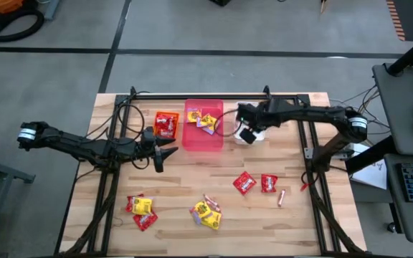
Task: Organize candy in baskets
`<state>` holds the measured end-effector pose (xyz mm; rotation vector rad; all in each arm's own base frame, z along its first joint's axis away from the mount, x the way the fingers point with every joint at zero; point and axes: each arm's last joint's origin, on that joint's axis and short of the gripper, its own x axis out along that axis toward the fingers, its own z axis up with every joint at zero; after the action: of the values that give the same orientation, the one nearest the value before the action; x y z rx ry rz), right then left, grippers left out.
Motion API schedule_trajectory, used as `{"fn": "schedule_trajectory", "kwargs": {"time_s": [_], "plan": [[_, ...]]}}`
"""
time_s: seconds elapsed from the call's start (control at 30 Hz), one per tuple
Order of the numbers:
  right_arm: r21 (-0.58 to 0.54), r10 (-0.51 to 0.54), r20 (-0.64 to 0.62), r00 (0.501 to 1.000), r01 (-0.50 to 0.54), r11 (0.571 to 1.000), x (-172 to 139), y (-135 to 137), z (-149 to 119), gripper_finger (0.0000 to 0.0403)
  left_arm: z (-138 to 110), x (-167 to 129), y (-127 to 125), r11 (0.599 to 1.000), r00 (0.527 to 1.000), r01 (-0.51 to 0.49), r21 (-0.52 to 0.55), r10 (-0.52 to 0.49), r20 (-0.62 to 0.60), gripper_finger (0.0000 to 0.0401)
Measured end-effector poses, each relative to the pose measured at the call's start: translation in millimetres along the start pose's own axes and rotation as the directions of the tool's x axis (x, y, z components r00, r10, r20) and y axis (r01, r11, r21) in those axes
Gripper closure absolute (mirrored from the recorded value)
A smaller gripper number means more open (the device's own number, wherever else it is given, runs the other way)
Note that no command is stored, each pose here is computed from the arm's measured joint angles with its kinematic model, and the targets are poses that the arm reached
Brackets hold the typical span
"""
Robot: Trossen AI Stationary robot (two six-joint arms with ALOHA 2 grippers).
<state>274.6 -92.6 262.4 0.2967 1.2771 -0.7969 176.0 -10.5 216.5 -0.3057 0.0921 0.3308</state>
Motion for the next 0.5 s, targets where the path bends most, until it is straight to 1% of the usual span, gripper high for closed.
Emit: {"fn": "schedule_trajectory", "kwargs": {"time_s": [0.07, 0.1, 0.13, 0.2, 0.27, 0.3, 0.37, 0.5], "plan": [[-0.11, 0.059, -0.044, 0.997, -0.063, 0.992, 12.6, -11.4, 1.6, 0.0391, 0.0, 0.0, 0.0, 1.0, 1.0, 0.0, 0.0, 0.0, 0.0, 0.022], [-0.174, 0.078, -0.055, 0.995, -0.086, 0.981, 18.1, -16.1, 2.1, 0.0391, 0.0, 0.0, -0.1, 1.0, 1.0, 0.0, 0.0, 0.0, 0.0, 0.022], [-0.251, 0.093, -0.064, 0.994, -0.106, 0.962, 22.6, -20.0, 2.2, 0.0391, 0.0, 0.0, -0.1, 1.0, 1.0, 0.0, -0.001, 0.0, 0.0, 0.022], [-0.401, 0.108, -0.075, 0.991, -0.129, 0.907, 29.0, -25.4, 1.9, 0.0391, 0.0, 0.0, -0.1, 1.0, 1.0, 0.001, -0.001, -0.001, 0.001, 0.022], [-0.51, 0.116, -0.053, 0.992, -0.127, 0.851, 31.6, -26.3, 3.8, 0.0391, 0.1, 0.0, -0.1, 1.0, 1.0, 0.001, -0.001, -0.001, 0.001, 0.022], [-0.55, 0.121, -0.039, 0.992, -0.122, 0.826, 32.0, -25.9, 5.1, 0.0391, 0.1, 0.0, -0.1, 1.0, 1.0, 0.001, -0.001, -0.001, 0.001, 0.022], [-0.594, 0.124, -0.01, 0.992, -0.106, 0.797, 32.6, -25.4, 7.7, 0.039, 0.1, 0.0, -0.1, 1.0, 1.0, 0.001, -0.001, -0.001, 0.001, 0.022], [-0.598, 0.123, 0.086, 0.989, -0.048, 0.8, 32.7, -24.1, 16.5, 0.039, 0.2, 0.0, -0.1, 1.0, 1.0, 0.001, -0.001, -0.001, 0.002, 0.022]]}}
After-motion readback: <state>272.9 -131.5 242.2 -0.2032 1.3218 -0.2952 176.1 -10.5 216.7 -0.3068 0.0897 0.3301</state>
